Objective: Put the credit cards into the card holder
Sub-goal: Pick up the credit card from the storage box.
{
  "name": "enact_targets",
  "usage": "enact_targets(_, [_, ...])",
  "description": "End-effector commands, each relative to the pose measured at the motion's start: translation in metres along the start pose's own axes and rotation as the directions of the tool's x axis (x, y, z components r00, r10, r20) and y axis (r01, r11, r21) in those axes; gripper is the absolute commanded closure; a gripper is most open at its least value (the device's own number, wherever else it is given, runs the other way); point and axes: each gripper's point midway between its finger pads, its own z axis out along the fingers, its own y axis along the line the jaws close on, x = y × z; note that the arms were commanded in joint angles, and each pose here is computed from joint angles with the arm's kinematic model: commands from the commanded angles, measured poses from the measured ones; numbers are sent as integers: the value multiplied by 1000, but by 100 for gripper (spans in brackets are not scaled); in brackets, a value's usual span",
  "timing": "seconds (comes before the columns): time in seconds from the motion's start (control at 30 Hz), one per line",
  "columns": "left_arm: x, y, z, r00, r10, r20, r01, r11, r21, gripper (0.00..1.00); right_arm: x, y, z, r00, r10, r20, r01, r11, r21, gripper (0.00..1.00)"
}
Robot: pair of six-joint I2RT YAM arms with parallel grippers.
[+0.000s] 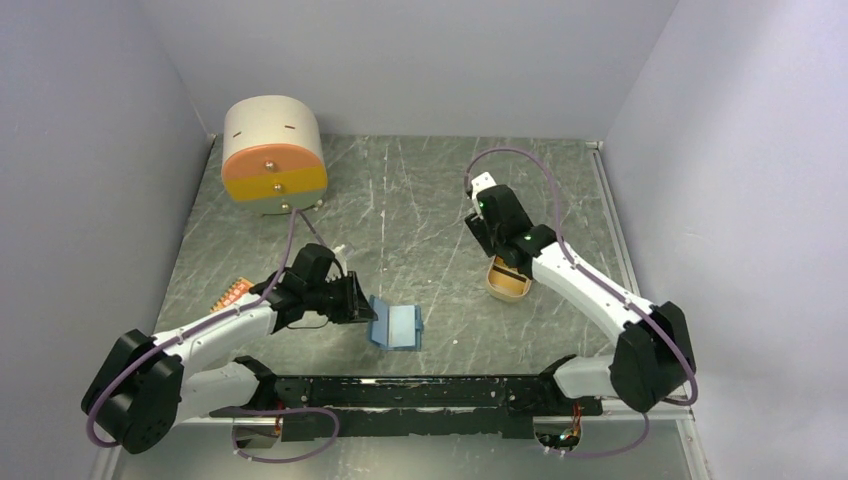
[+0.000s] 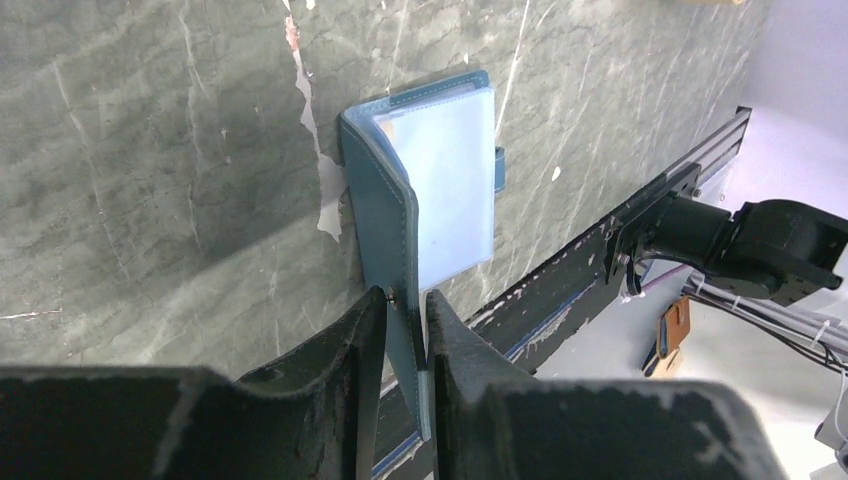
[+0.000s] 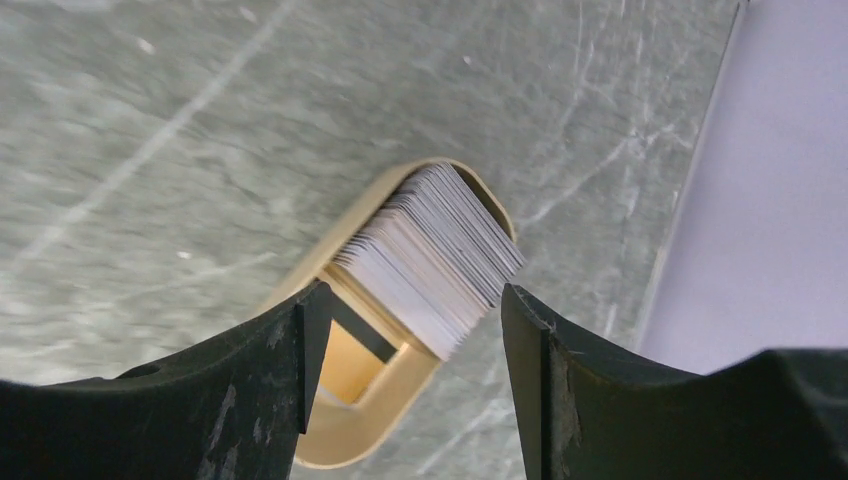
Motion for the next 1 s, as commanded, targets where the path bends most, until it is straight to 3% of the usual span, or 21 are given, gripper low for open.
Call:
enact_targets(0.0, [4, 1, 3, 1000, 13, -21, -13, 1000, 20, 74, 37, -11, 19, 968, -210, -138, 209, 978, -24, 33])
enact_targets(0.27, [-3, 15, -1, 1000, 24, 0, -24, 996, -83, 69, 67, -8, 40, 937, -302, -178, 288, 952, -99, 32])
enact_targets(0.47, [-1, 16, -1, 1000, 23, -4, -24, 996, -87, 67, 86, 0, 48, 912, -367, -183, 345, 928, -145, 32])
enact_targets(0.77, [-2, 11, 0, 1000, 23, -9, -23, 998, -67, 68, 85, -22, 54, 892, -404, -204, 410, 912, -15, 34])
enact_targets(0.97, [0, 11, 2, 1000, 14, -13, -15, 998, -57, 68, 85, -23, 54, 890, -407, -206, 413, 910, -13, 35])
